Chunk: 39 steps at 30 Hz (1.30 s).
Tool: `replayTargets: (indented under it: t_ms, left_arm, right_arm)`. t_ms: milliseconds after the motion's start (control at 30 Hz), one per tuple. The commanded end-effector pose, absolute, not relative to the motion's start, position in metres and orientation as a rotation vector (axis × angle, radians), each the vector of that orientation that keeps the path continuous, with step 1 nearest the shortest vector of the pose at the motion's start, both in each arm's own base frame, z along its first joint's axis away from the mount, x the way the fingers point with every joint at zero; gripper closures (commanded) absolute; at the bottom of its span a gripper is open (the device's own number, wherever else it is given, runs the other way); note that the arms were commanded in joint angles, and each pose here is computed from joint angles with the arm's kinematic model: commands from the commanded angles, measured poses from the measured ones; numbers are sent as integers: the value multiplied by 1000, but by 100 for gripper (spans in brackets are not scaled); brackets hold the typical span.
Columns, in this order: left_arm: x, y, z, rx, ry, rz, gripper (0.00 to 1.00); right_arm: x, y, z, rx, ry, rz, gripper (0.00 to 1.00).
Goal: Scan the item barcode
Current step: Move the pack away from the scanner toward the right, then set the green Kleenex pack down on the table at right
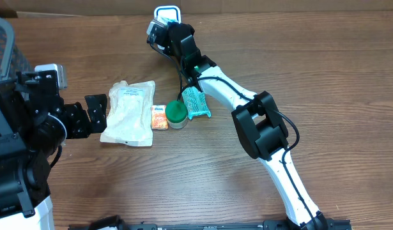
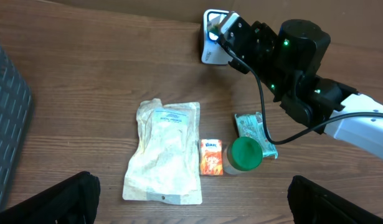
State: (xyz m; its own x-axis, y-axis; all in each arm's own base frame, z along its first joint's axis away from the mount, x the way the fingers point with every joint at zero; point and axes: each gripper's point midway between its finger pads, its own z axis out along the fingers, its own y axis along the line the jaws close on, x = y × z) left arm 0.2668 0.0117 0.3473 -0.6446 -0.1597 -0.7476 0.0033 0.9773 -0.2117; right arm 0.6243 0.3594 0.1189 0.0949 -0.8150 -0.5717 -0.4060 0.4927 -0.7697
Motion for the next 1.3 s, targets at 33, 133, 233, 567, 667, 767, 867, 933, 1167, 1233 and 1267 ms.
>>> replayTargets:
  t_ms: [33, 133, 233, 567, 667, 767, 867, 933, 1167, 1233, 1267]
  left_arm:
    - [267, 14, 354, -91, 2244, -218, 1]
    - [267, 14, 354, -91, 2244, -218, 0]
    - [267, 14, 354, -91, 2244, -218, 1]
    - [267, 14, 354, -90, 2244, -219, 0]
    - [267, 14, 354, -91, 2244, -218, 0]
    - [267, 14, 354, -91, 2244, -218, 0]
    - [267, 14, 354, -91, 2244, -218, 1]
    - [267, 14, 354, -91, 2244, -218, 0]
    - [267, 14, 354, -91, 2244, -218, 0]
    - [267, 14, 354, -91, 2244, -218, 0]
    - [267, 14, 354, -91, 2244, -218, 1]
  right_arm:
    - [624, 354, 194, -897, 1519, -294, 96]
    - [625, 343, 224, -770, 1536, -214, 96]
    - [622, 329, 254, -666, 1573, -114, 96]
    - [540, 302, 331, -428, 1912, 623, 96]
    - [502, 280, 336, -337, 2087, 801, 96]
    - [466, 253, 331, -309, 2246, 861, 96]
    - [444, 224, 316, -239, 2392, 834, 96]
    - [432, 202, 301, -170, 2497, 811, 96]
    - [422, 114, 234, 135, 2758, 614, 96]
    - [423, 101, 215, 185, 2786, 579, 96]
    - [422, 93, 202, 216, 2805, 563, 96]
